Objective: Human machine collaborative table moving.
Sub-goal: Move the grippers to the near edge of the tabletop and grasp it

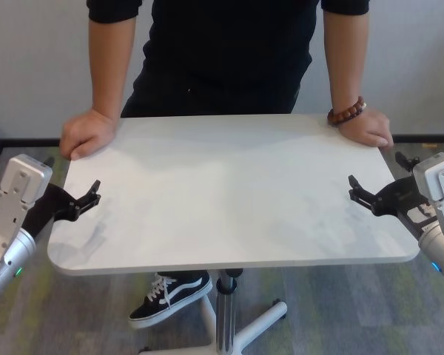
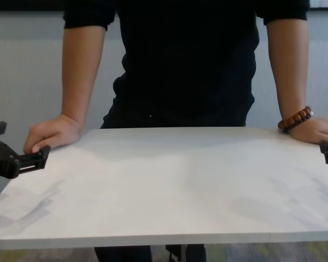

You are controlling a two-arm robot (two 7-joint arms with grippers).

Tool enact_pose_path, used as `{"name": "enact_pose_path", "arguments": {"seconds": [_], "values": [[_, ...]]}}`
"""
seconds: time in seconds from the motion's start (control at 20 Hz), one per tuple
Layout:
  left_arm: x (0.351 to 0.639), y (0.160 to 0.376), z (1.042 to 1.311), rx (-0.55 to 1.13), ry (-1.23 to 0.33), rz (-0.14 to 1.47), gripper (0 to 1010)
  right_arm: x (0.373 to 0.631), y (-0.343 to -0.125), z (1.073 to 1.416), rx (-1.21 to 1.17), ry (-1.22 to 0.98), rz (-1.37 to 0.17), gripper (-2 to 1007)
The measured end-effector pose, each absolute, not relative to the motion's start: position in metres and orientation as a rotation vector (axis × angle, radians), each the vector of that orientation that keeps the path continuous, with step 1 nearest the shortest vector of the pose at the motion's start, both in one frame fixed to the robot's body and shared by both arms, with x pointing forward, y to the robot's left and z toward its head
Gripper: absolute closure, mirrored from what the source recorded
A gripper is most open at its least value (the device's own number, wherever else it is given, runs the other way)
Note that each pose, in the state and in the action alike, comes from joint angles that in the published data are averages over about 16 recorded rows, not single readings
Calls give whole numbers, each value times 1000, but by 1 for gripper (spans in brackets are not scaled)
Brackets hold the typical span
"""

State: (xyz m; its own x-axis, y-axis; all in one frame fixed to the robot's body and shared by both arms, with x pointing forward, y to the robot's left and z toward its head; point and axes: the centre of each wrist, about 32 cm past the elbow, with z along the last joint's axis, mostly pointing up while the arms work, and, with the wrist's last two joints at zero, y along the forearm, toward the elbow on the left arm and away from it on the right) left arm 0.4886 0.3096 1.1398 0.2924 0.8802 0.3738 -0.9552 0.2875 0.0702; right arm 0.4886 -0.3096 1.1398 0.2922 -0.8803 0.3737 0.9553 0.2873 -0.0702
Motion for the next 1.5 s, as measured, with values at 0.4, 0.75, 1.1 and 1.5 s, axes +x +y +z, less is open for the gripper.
{"name": "enact_pose_path", "arguments": {"seconds": [0.4,0.75,1.1,1.5], "values": [[489,310,1140,304,-285,1248,10,489,-310,1140,-304,-285,-1248,4],[489,310,1140,304,-285,1248,10,489,-310,1140,-304,-285,-1248,4],[489,310,1140,304,-285,1248,10,489,-310,1140,-304,-285,-1248,4],[489,310,1140,304,-285,1248,10,489,-310,1140,-304,-285,-1248,4]]}}
